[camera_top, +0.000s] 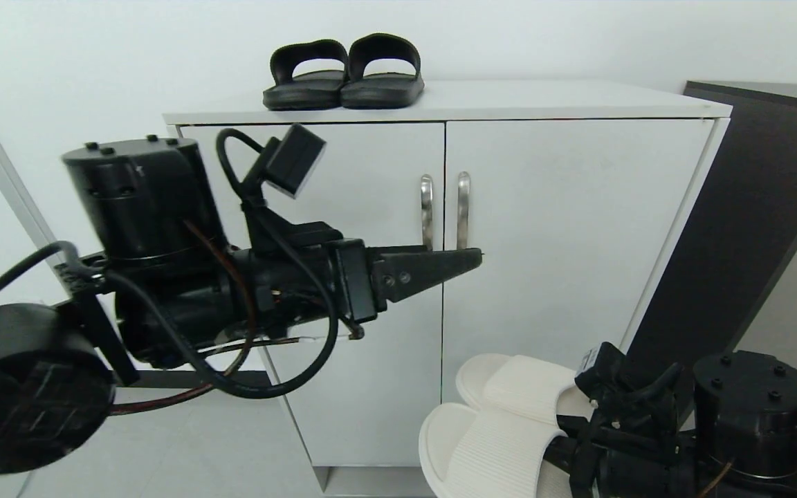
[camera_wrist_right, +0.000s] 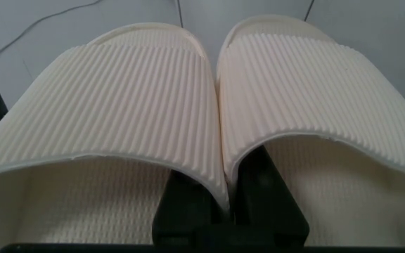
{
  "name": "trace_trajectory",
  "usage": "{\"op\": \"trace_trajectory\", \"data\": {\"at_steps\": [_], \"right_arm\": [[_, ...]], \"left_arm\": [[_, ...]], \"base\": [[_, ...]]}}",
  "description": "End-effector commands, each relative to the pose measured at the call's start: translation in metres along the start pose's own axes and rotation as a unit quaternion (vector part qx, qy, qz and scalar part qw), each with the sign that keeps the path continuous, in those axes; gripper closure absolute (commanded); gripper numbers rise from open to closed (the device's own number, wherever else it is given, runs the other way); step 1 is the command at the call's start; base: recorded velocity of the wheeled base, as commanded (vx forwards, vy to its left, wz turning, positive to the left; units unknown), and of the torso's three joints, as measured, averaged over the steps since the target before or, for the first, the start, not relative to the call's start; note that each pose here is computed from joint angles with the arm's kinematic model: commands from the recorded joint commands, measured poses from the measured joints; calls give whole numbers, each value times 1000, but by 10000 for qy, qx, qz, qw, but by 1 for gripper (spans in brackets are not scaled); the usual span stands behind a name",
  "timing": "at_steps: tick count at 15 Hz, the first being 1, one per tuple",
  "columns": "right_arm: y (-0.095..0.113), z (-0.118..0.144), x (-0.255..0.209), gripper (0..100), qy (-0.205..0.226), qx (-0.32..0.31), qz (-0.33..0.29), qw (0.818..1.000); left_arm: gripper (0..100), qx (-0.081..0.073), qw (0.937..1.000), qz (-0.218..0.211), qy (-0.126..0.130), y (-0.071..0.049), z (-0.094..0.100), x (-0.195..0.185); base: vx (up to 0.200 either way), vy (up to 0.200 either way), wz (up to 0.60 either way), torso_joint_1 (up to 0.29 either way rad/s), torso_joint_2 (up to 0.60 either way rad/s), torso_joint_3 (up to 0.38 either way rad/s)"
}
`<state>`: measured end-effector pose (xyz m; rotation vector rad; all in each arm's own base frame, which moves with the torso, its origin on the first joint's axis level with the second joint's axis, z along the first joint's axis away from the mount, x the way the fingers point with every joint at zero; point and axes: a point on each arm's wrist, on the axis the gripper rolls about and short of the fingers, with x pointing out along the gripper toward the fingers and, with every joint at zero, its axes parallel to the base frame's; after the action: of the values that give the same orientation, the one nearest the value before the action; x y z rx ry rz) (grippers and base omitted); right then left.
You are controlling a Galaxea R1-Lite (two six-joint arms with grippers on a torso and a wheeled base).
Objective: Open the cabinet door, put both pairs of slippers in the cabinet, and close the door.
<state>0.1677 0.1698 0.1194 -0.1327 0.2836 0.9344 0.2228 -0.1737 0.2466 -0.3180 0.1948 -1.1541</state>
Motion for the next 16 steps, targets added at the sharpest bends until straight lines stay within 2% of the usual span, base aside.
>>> {"op": "trace_trajectory", "data": {"at_steps": [1, 2, 4, 6, 9, 16], "right_arm": [[0, 0, 1, 100, -1, 5, 7, 10000], [0, 0, 1, 100, -1, -3, 7, 10000], [0, -1, 2, 100, 29, 9, 16, 10000], [0, -2, 3, 100, 59, 14, 10, 10000], [0, -2, 3, 100, 59, 14, 10, 10000], [0, -3, 3, 100, 67, 15, 10, 10000]], "left_arm": [[0, -105, 9998, -34, 188, 15, -9, 30], [0, -88, 9997, -108, 188, 11, -9, 38], [0, -14, 10000, 75, -24, 3, -4, 49], [0, 62, 9993, 258, -257, 2, 6, 57], [0, 16, 9988, 438, -213, 6, 15, 60], [0, 17, 9934, 1061, -445, 28, 21, 66]], "base": [[0, 0, 0, 0, 0, 0], [0, 0, 0, 0, 0, 0], [0, 0, 0, 0, 0, 0], [0, 0, 0, 0, 0, 0], [0, 0, 0, 0, 0, 0], [0, 0, 0, 0, 0, 0]]}}
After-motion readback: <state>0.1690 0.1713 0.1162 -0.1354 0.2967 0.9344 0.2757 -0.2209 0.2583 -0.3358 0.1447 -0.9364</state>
